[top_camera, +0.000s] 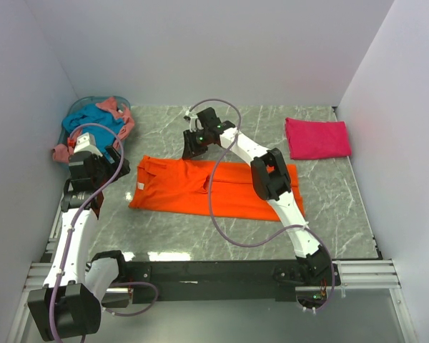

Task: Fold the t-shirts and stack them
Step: Fold the tshirt

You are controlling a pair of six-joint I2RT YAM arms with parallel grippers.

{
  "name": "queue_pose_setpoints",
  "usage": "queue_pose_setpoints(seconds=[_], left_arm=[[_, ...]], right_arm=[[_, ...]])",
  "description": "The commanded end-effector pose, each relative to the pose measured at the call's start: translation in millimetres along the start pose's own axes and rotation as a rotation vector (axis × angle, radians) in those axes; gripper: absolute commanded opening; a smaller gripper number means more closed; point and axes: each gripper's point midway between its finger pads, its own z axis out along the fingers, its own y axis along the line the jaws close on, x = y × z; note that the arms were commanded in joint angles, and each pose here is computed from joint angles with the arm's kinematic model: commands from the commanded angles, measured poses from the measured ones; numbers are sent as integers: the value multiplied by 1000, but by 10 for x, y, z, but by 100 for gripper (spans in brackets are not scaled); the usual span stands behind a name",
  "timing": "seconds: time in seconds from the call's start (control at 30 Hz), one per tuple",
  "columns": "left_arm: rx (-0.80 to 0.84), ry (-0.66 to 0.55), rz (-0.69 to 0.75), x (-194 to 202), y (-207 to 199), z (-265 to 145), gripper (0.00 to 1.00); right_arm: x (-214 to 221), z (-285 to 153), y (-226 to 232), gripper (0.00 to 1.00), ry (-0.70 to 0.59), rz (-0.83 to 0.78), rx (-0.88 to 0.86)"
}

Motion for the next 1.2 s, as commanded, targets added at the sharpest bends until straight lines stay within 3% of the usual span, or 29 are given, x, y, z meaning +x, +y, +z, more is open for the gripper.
queue_pose_setpoints(seconds=[0.0,0.17,0.27,0.53,1.17], left_arm=[[7,-50,23,-153,-25,-14,83],[6,-52,23,-159,-22,-17,83],[6,-53,23,-165,-25,-19,83],[8,-49,23,-155,-29,-20,83],[18,-41,23,-139,-42,-10,83]], right_arm=[[-185,-70,76,30,-48,-35,-24],[-309,-157,126,10,-89,-60,-37],[-380,-224,144,8,-108,-75,-36],[-514,-397,296,5,-151,-109,-70],[-294,-489,598,6,-114,-232,-102]])
